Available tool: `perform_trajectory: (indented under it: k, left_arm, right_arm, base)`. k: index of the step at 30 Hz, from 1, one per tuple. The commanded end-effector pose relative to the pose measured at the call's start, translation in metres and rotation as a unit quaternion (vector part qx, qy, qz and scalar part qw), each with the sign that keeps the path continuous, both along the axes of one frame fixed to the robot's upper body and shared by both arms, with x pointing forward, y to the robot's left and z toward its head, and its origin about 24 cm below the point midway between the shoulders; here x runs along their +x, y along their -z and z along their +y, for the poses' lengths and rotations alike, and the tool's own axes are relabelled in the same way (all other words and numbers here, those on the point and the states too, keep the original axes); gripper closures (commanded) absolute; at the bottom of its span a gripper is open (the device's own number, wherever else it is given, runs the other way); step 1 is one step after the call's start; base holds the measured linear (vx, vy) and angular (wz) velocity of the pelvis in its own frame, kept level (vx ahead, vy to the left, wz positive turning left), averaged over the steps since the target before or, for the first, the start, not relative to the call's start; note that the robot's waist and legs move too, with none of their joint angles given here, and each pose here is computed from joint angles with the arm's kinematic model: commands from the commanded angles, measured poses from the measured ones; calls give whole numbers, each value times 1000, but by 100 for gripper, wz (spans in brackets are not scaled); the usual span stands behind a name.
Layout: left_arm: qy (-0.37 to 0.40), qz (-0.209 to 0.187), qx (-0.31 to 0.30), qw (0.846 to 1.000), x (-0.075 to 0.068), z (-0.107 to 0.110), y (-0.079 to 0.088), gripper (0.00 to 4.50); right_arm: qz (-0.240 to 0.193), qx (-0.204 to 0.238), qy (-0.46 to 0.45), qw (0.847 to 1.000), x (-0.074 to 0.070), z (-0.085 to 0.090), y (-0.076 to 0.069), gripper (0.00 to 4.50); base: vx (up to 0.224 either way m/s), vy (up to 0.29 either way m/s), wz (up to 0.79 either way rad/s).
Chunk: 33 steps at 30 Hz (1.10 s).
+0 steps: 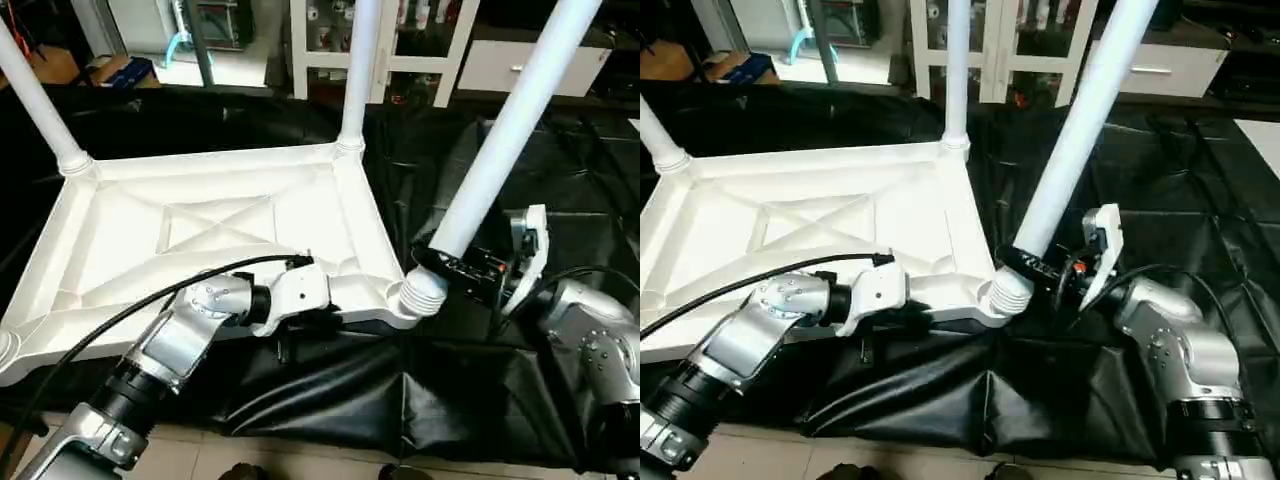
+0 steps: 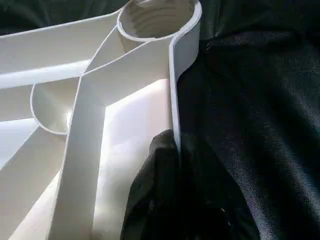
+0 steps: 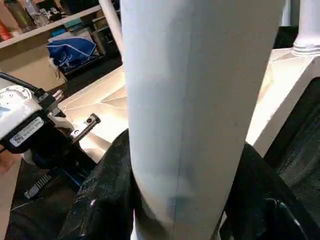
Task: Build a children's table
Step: Insert table leg to table base
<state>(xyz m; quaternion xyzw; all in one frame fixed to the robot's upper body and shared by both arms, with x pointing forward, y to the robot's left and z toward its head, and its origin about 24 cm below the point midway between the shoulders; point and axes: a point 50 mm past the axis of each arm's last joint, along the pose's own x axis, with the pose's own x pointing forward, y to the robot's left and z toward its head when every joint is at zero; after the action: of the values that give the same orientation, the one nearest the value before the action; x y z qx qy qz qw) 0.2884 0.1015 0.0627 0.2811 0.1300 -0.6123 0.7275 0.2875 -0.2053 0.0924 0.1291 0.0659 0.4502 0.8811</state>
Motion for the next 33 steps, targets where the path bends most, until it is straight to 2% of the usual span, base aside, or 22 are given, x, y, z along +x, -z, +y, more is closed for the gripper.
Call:
perform_trajectory:
  k: [1, 5, 7, 14, 16, 19, 33]
  left_arm:
    - [18, 43, 27, 999, -12, 0, 20, 450]
    - [19, 44, 26, 999, -12, -1, 20, 450]
    - [20, 44, 27, 998, -12, 0, 20, 450]
    - [18, 44, 27, 999, -13, 0, 19, 450]
    - [17, 43, 27, 999, -13, 0, 19, 450]
    - [16, 43, 27, 999, -12, 1, 19, 450]
    - [19, 45, 31, 998, -13, 2, 18, 450]
  right_arm:
    - [-2, 1, 22, 1000, 0, -4, 6, 266]
    - [4, 13, 28, 1000, 0, -2, 10, 266]
    - [12, 38, 18, 999, 1, 5, 11, 266]
    - [20, 57, -15, 998, -1, 16, 9, 266]
    - [26, 51, -23, 998, -3, 18, 13, 266]
    - [25, 27, -17, 999, -4, 15, 19, 266]
    - [19, -1, 62, 998, -3, -15, 27, 266]
  base:
    - [0, 0, 0]
    - [0, 0, 0]
    - [0, 0, 0]
    - [0, 0, 0]
    - [0, 0, 0]
    - [0, 0, 0]
    - [0, 0, 0]
